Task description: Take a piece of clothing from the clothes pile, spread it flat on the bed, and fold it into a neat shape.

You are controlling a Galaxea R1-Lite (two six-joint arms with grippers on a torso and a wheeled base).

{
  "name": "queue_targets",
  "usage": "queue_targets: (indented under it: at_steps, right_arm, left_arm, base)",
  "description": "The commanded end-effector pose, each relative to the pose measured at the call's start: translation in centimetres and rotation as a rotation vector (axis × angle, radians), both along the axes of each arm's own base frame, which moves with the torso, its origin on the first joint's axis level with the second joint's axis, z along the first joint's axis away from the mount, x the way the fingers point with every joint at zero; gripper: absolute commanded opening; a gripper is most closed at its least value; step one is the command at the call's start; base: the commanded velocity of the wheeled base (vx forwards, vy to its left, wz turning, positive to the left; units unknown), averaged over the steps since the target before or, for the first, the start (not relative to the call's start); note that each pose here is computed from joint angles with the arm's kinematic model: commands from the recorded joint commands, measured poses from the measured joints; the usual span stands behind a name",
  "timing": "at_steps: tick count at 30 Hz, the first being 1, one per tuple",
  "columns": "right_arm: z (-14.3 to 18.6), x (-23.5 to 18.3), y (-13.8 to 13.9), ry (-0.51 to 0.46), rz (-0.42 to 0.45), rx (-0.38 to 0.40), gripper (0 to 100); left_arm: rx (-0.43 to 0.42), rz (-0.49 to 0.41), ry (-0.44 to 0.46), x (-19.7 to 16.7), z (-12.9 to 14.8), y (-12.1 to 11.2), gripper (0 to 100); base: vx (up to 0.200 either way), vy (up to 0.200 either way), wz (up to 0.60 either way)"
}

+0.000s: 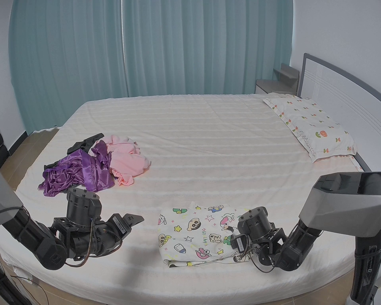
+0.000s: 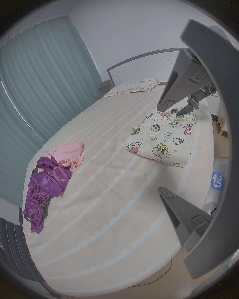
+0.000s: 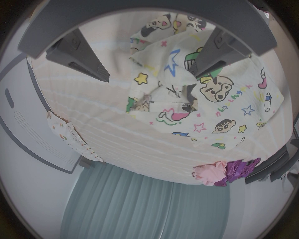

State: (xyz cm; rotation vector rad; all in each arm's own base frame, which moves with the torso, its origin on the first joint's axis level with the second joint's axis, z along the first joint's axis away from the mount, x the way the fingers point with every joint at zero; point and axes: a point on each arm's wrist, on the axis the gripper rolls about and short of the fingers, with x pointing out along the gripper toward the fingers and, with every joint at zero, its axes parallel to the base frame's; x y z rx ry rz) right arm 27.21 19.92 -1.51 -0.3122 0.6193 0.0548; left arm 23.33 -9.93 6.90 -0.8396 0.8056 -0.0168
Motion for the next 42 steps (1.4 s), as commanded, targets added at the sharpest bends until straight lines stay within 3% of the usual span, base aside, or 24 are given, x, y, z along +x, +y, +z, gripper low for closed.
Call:
queue_targets:
  at_steps: [1, 11, 14, 15, 19, 20, 21, 24, 30, 34, 42]
  right_arm:
    - [1.1, -1.8, -2.0, -0.022, -0.028, 0.039, 100]
    - [0.4, -5.1, -4.4, 0.002, -0.088, 0.133, 100]
    - [1.8, -5.1, -4.5, -0.062, -0.079, 0.229, 100]
    - [1.8, -5.1, -4.5, -0.062, -0.079, 0.229, 100]
    - [3.8, -4.4, -4.4, -0.119, 0.005, 0.376, 100]
    - [3.8, -4.4, -4.4, -0.119, 0.005, 0.376, 100]
    - [4.2, -4.1, -4.1, -0.120, 0.064, 0.430, 100]
    - [3.9, -3.2, -3.5, -0.094, 0.137, 0.479, 100]
    - [1.3, -0.2, -2.7, -0.025, 0.223, 0.513, 100]
    - [-0.5, 1.2, -2.4, 0.005, 0.272, 0.480, 100]
    - [-1.5, 1.9, -2.1, 0.059, 0.299, 0.463, 100]
  left_arm:
    - [0.001, -0.002, 0.003, 0.0, -0.1, 0.0, 100]
    - [0.001, -0.003, 0.006, 0.0, -0.2, -0.1, 100]
    - [0.000, -0.005, 0.007, -0.1, -0.2, 0.0, 100]
    - [0.000, -0.005, 0.007, -0.1, -0.2, 0.0, 100]
    - [-0.002, -0.004, 0.006, -0.2, -0.1, 0.0, 100]
    - [-0.002, -0.004, 0.006, -0.2, -0.1, 0.0, 100]
    - [-0.001, -0.005, 0.006, -0.2, -0.1, 0.0, 100]
    - [-0.002, -0.004, 0.008, -0.1, -0.1, 0.0, 100]
    - [-0.025, -0.024, 0.017, -0.1, -0.1, 0.1, 100]
    - [-0.025, -0.028, 0.021, 0.0, -0.2, 0.1, 100]
    - [-0.034, -0.040, 0.026, -0.1, -0.3, 0.1, 100]
  base:
    - [0.000, 0.000, 0.00]
    - [0.000, 0.000, 0.00]
    - [0.000, 0.000, 0.00]
    - [0.000, 0.000, 0.00]
    - [0.000, 0.000, 0.00]
    - [0.000, 0.000, 0.00]
    - [0.000, 0.000, 0.00]
    - [0.000, 0.000, 0.00]
    - [0.000, 0.000, 0.00]
    - [0.000, 0.000, 0.00]
    - [0.000, 0.000, 0.00]
